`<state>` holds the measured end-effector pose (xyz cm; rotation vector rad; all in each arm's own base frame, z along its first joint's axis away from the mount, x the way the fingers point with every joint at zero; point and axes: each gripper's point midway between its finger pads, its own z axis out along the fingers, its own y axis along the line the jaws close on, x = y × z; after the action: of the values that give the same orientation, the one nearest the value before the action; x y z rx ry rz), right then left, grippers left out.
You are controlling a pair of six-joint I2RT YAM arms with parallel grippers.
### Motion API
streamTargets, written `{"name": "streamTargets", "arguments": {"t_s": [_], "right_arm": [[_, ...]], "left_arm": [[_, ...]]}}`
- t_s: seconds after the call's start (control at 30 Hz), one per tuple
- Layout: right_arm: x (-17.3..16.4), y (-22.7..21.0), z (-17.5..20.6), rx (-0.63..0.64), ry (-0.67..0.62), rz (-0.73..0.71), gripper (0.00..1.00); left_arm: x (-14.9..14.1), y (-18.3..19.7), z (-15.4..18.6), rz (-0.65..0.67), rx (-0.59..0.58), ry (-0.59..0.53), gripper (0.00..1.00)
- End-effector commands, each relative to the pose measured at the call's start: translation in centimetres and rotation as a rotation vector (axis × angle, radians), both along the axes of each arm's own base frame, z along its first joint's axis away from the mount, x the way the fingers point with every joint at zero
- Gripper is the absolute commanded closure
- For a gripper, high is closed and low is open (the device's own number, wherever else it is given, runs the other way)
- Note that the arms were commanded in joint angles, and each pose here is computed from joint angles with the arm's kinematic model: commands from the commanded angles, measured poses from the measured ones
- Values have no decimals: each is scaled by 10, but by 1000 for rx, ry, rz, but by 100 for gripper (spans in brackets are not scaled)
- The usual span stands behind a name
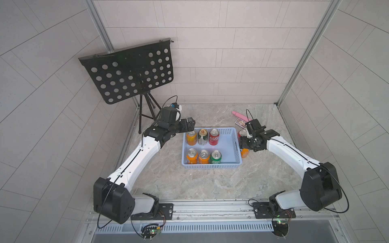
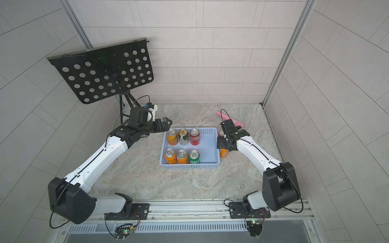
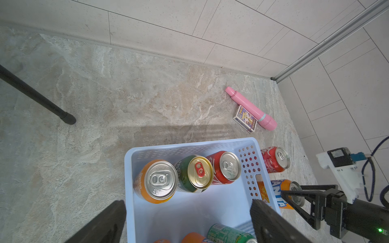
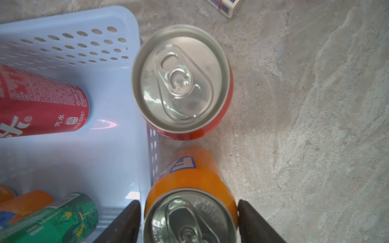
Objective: Take out the drinks from the basket
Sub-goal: Adjust the drink at the center of the board.
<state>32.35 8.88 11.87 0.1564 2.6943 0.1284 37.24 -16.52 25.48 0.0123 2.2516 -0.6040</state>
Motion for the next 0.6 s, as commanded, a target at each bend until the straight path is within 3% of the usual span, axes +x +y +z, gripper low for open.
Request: {"name": "streamTargets", "arguments": {"t_s": [0.0,0.1,0.3,0.57], "right_arm": [[2,1,6,-16,-21,-1,17],[-1,-2,14,-24,-39,0,11],[-6,-13,64,-39,-152,-26,10],[3,4,141,75,-321,23,10]], "left_arm": [[0,4,6,9,5,-19,0],[0,6,7,20,10,-23,0],[1,22,11,87,51,-41,0],[22,43,24,147,-1,-46,0]]}}
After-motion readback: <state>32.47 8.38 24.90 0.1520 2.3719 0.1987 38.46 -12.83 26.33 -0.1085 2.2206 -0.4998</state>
